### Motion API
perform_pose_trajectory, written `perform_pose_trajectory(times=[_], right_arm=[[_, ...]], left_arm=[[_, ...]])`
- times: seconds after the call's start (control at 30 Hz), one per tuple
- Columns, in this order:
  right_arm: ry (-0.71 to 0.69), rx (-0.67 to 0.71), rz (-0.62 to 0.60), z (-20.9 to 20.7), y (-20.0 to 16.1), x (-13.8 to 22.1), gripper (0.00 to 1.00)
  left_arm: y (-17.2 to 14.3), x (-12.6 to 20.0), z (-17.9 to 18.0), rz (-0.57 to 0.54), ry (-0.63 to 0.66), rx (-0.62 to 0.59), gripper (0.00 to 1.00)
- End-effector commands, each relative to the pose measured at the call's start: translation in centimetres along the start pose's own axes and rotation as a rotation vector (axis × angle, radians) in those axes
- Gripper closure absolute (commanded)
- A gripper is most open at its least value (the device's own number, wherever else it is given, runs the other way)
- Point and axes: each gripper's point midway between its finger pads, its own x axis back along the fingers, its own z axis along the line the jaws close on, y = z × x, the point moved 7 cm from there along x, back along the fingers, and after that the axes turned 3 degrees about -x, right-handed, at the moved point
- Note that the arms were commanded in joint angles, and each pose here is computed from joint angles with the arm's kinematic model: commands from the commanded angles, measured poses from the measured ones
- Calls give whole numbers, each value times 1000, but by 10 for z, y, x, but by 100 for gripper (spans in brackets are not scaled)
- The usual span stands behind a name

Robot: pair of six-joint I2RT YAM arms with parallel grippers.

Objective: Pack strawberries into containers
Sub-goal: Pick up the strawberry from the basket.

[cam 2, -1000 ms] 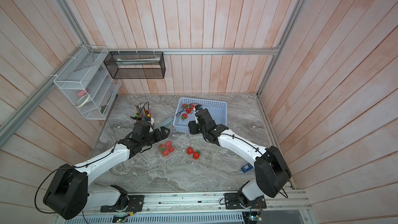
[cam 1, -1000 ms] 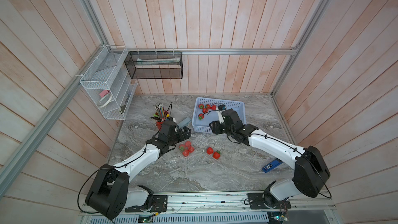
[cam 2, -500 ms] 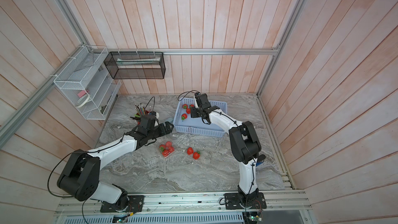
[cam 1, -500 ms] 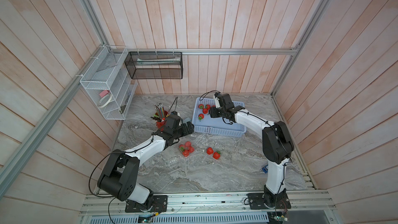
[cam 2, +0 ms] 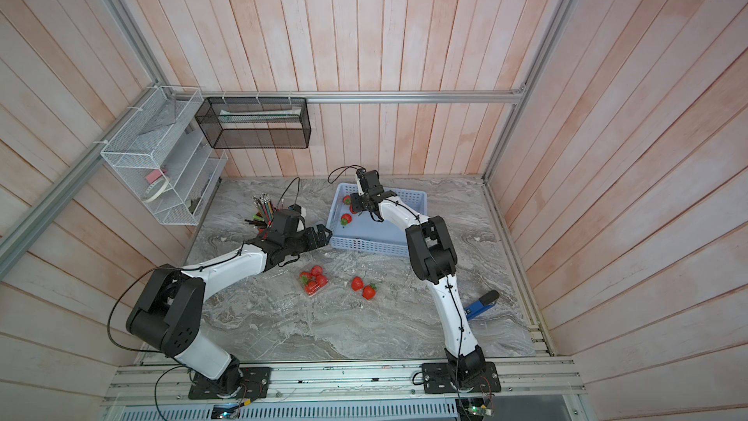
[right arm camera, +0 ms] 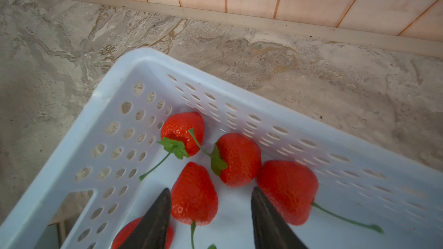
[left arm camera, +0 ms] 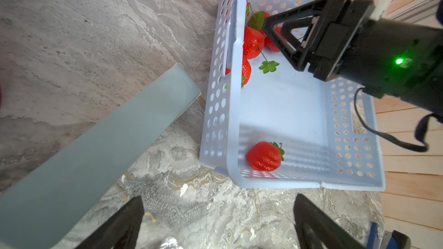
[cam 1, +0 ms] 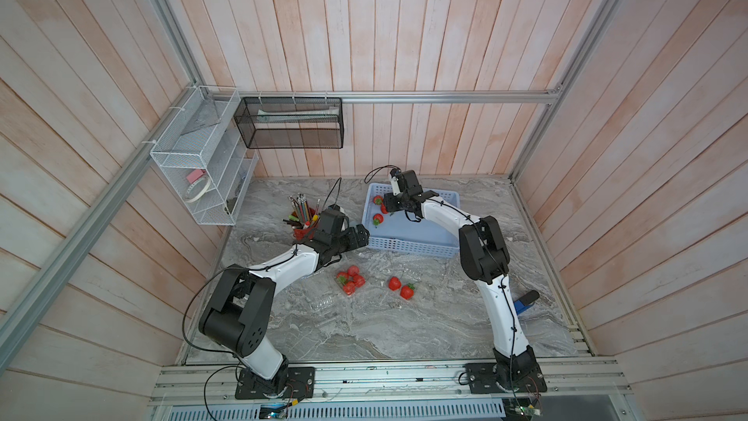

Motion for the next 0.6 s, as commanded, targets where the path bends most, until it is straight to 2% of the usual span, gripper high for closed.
perform_pose_trajectory(times=[0.0, 0.33, 0.57], right_arm=[[21, -4, 30, 0, -6, -11, 48], [36, -32, 92, -3, -28, -29, 48], [34, -18, 139, -5, -39, -25, 42]], left_arm=[[6, -4, -1, 0, -12, -17, 1], [1, -8, 1, 21, -10, -4, 1], [0, -7, 1, 19, -15, 0, 1]])
